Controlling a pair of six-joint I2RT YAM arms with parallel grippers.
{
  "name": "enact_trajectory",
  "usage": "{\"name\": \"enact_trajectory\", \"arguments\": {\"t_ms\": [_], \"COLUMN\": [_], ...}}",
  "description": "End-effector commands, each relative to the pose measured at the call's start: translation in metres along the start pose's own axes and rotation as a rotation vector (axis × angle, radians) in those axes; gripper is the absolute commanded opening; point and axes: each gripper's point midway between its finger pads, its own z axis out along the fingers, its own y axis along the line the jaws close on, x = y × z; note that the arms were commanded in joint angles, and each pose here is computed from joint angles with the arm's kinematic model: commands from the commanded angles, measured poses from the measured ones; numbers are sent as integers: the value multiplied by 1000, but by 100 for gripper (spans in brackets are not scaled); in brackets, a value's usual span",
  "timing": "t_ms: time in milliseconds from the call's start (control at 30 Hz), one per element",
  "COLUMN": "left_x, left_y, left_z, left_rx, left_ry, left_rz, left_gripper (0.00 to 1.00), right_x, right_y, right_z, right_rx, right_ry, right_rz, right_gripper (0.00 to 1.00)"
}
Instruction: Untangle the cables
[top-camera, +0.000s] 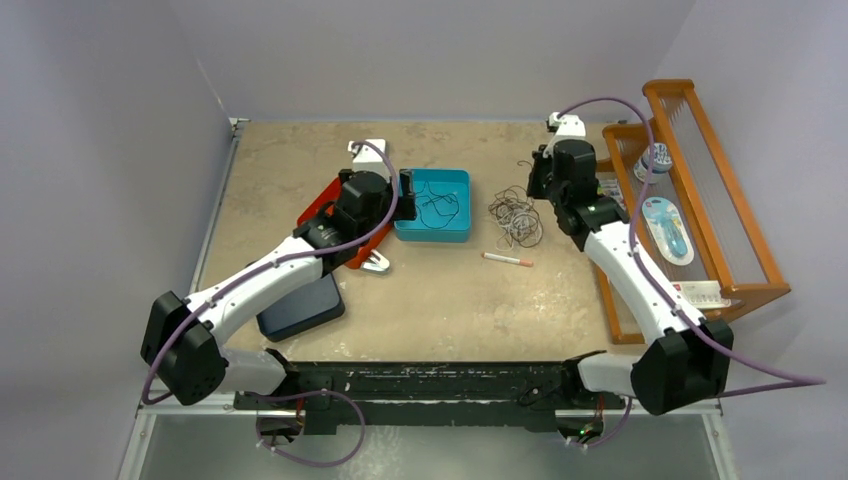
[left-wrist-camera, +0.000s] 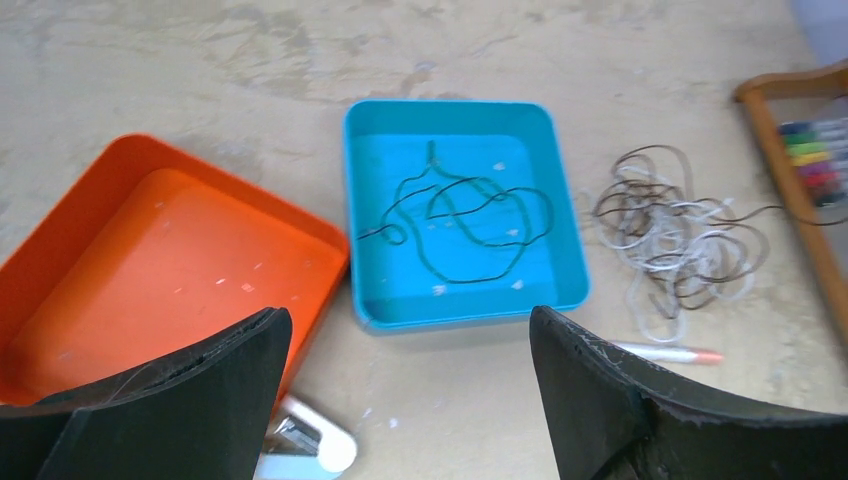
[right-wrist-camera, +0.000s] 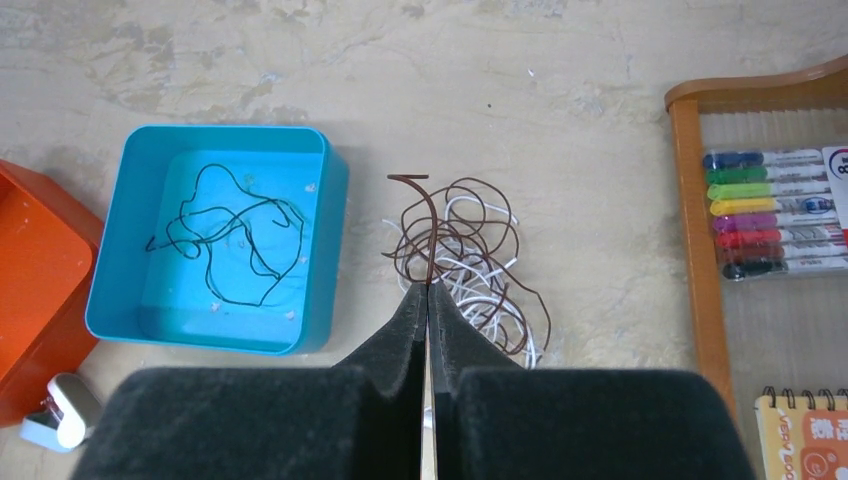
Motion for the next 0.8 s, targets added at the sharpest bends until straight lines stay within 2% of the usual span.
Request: {"name": "enact_trajectory", "arguments": {"t_ms": [0,133,333,567,767], "left_x": [-34,-36,-54,-29,-18], "left_y": [-41,-74,-124,-180,-217], "left_z": [2,5,8,9,8], "left_rx": [191,356,572,728,914], "left_ry": [-109,-126,-278,-505,-631], "left_rz": [-78,-82,-157,-13,39], "left_gripper": [89,88,87,87,88], "right_x": [-20,-43,-66,-72,-78], "right_y": [1,5,12,11,14], "right_z": [-21,-41,-56,-58,-63], "right_rx": [-20,-53,-86,-95,-120], "right_ry": [-55,-136,-192,-217,-229], "right_rz": [-22,13,132,216,225], "right_gripper": [0,0,0,0,0]}}
